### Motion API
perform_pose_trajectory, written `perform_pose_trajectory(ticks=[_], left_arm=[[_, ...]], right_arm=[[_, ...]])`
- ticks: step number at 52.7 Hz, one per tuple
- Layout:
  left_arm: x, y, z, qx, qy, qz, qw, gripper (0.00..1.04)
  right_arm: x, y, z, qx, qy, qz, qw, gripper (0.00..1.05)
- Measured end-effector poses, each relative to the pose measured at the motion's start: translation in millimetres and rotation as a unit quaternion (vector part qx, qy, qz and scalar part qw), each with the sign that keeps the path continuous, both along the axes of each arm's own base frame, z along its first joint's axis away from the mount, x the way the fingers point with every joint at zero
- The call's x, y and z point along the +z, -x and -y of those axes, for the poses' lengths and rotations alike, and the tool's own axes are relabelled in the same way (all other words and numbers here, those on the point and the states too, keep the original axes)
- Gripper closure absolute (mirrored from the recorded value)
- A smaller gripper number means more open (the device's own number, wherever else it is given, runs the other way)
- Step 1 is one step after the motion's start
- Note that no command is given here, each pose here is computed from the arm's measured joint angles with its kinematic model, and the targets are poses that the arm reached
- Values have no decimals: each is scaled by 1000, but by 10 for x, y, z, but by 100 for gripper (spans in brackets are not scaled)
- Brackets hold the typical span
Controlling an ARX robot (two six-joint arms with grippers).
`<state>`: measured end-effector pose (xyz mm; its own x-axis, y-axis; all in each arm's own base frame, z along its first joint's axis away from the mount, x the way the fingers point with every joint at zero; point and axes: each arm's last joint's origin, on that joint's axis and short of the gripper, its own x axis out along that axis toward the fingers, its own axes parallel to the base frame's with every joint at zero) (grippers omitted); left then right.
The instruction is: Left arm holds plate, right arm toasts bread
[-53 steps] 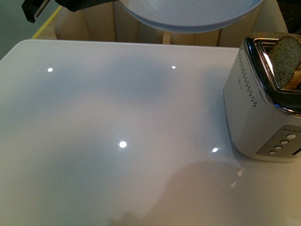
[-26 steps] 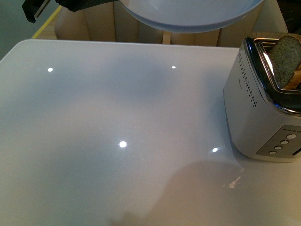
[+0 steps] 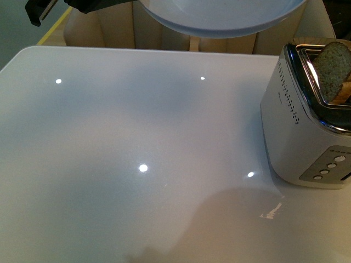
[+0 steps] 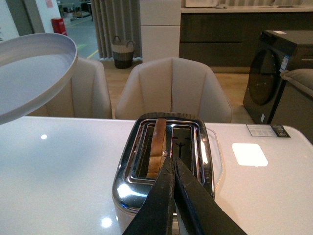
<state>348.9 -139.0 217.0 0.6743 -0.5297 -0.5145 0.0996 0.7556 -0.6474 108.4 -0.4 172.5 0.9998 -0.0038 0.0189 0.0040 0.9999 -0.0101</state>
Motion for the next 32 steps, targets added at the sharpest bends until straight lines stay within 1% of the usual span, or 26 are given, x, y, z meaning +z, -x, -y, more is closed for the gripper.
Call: perform_pose_trajectory(ticks=[6,11,21,22,25,26,29,30,31,32], left_arm=[[1,0,0,0,0,0,1000,102],[2,-1,0,0,0,0,1000,102],[6,-1,0,0,0,1,1000,102],[9,0,0,0,0,1,1000,102],[10,1,1,0,1,1,1000,102],[10,1,1,0,1,1,1000,102],[10,0,0,0,1,1,1000,102],[10,0,0,0,1,1,1000,102],[10,0,0,0,1,1,1000,102],[10,0,0,0,1,1,1000,102]], right_arm=[[-45,73,-2,1,0,-17,1000,103],[-28,112,-2,1,0,-3,1000,103],[-28,115,-2,1,0,-2,1000,102],[-28,115,-2,1,0,-2,1000,99],[-28,115,-2,1,0,-2,1000,85],[-28,115,-2,1,0,-2,1000,83],[-28,115,-2,1,0,-2,1000,72],[-28,115,-2,1,0,-2,1000,66],[-28,115,-2,1,0,-2,1000,64],[-28,115,-2,1,0,-2,1000,58]])
